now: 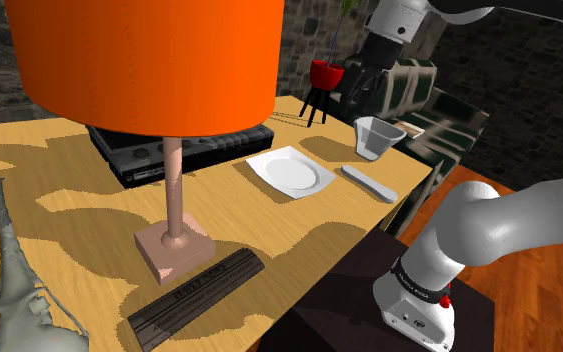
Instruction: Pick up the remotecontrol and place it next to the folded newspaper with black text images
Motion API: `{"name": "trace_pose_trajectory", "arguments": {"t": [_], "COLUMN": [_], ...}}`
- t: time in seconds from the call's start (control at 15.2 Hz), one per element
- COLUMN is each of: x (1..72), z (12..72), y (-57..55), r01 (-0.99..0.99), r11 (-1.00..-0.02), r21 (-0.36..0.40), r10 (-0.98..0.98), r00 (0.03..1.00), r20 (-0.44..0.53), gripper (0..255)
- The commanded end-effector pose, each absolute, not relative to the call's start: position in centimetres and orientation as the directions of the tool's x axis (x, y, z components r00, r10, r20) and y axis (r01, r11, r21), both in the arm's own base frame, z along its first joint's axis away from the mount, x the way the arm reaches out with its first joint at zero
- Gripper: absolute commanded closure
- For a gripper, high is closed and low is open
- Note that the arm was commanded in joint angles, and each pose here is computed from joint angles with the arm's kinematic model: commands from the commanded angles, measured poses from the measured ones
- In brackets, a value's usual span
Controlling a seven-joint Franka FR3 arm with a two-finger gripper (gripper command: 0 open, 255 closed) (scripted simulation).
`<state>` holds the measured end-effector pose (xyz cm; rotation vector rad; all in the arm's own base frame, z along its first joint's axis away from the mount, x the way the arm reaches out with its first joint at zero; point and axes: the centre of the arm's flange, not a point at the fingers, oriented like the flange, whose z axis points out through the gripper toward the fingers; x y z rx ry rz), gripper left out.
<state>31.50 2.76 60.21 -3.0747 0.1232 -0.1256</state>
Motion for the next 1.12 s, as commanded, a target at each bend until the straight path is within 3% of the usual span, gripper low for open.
{"name": "trace_pose_trajectory", "arguments": {"t": [0.0, 1.06], "x": [31.5, 28.5], "z": [60.2, 45.7], "y": [2.8, -11.3], "r01": [-0.077, -0.103], "r11": [-0.995, -0.995], "r21": [-0.065, -0.013], "r10": [-0.082, -0.103], "r00": [0.993, 0.994], "r20": [0.079, 0.024], "gripper": [0, 0]}}
